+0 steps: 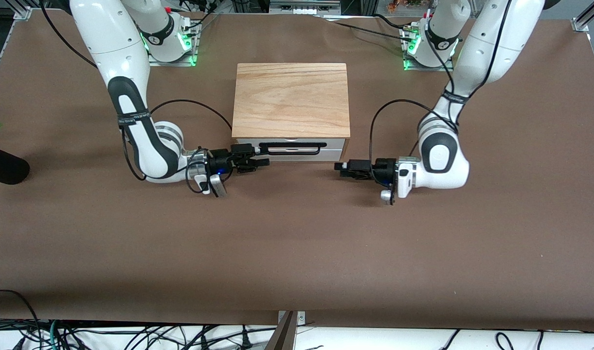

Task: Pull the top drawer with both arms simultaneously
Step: 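Close the left gripper and the right gripper on the black handle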

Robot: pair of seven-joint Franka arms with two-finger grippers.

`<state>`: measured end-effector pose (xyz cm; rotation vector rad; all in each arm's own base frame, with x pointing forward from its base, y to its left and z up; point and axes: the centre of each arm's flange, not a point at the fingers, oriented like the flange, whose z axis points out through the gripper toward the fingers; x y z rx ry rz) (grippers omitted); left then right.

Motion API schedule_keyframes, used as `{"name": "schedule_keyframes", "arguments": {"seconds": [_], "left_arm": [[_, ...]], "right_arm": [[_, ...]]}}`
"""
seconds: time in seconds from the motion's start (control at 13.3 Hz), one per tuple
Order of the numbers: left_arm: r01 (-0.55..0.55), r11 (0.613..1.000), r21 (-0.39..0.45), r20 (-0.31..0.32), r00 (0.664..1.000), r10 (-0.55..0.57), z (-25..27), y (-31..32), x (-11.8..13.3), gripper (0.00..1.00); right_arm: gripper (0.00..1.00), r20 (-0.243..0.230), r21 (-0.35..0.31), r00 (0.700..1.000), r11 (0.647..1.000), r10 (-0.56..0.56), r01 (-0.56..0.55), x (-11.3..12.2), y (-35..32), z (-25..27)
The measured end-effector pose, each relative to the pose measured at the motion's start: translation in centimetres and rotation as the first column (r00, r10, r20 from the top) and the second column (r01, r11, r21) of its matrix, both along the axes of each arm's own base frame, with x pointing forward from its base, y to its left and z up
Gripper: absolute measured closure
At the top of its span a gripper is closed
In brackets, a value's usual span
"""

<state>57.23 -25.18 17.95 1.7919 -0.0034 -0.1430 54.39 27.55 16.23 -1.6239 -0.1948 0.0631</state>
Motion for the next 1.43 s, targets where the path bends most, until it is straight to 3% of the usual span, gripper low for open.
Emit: {"name": "schedule_keyframes", "arguments": {"seconds": [0.08,0.23,0.6,0.75,1.13,1.43], "left_arm": [[0.006,0.999,-0.037,-0.002,1.000,-0.006,-0.1,-0.9,-0.4,0.00],[0.032,0.991,-0.128,-0.017,0.999,-0.035,0.1,-1.6,-1.3,0.00],[0.071,0.979,-0.190,0.036,0.997,-0.065,-1.7,-0.6,-3.8,0.03],[0.062,0.978,-0.199,0.043,0.998,-0.055,-1.8,-0.7,-3.9,0.04],[0.015,0.968,-0.250,0.100,0.995,0.011,-2.4,-1.5,-4.9,0.06],[0.013,0.971,-0.237,0.108,0.994,0.013,-2.9,-1.8,-5.6,0.11]], "right_arm": [[0.31,-0.007,0.002,1.000,1.000,-0.002,0.002,-0.3,-0.1,-0.3],[0.58,-0.021,0.008,1.000,1.000,0.002,-0.002,-0.8,-0.1,-0.6],[0.63,-0.049,0.014,0.999,1.000,0.006,-0.006,-1.7,0.2,-1.1],[0.81,-0.056,0.024,0.998,1.000,0.005,-0.004,-1.6,0.2,-0.8],[0.82,-0.051,0.024,0.999,1.000,0.001,0.000,-1.4,0.1,-0.6],[0.82,-0.051,0.024,0.999,1.000,0.001,0.000,-1.4,0.1,-0.6]]}}
